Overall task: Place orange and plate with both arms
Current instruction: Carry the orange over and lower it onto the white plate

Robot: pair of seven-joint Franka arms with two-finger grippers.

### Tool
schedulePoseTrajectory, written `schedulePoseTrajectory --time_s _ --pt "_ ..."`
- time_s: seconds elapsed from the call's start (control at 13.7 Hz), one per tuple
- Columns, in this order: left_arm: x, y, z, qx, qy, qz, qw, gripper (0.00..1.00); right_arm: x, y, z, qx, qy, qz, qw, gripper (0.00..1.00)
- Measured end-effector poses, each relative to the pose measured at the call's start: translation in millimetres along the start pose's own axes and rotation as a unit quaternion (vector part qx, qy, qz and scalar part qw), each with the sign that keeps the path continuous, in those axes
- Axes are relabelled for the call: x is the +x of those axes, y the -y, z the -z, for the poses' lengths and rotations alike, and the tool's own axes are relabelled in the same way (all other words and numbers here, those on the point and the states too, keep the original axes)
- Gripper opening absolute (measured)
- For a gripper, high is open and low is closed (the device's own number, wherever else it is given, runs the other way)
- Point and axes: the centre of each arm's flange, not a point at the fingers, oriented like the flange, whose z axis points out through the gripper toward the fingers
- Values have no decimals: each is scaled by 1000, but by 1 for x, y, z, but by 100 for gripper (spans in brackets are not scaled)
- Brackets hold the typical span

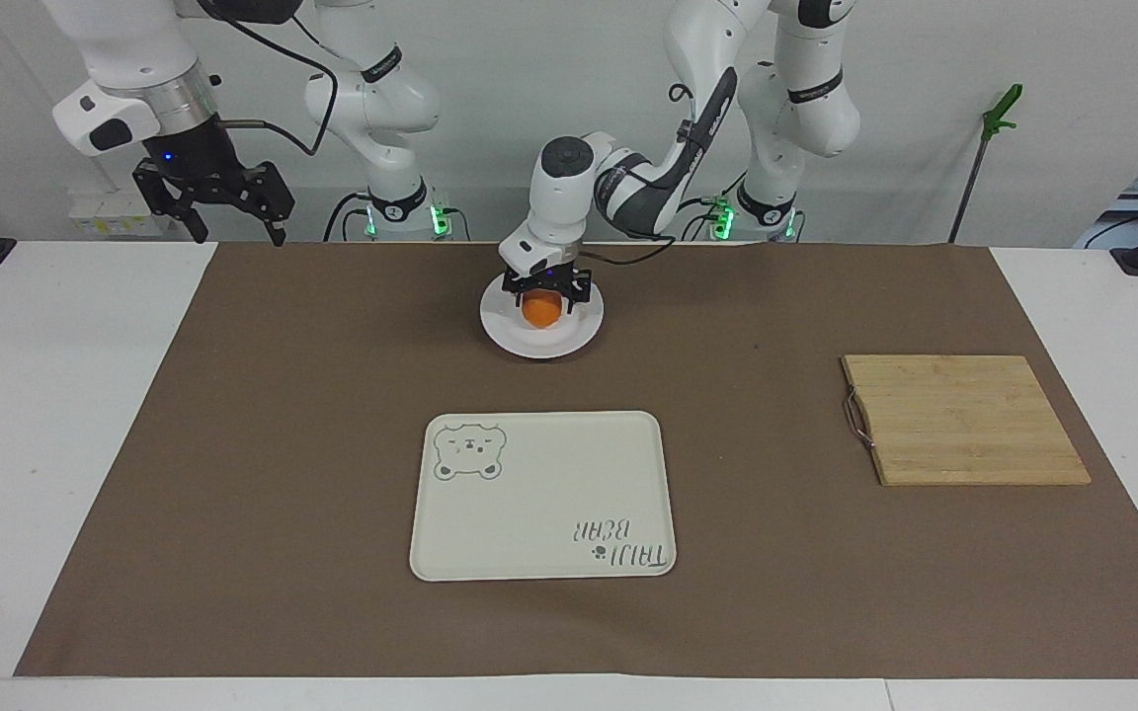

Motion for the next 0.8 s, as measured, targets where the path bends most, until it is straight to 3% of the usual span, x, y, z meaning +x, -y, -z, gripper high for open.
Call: schedulePoseTrajectory --time_s 0.44,0.58,0.8 --pt "43 32 81 -9 -23 33 999 100 0 1 1 0 0 1 1000 100" --pt "62 66 115 1 -44 29 999 100 0 3 1 0 -1 3 1000 100" --pt "90 132 151 16 -44 2 999 100 0 3 -2 5 3 2 1000 100"
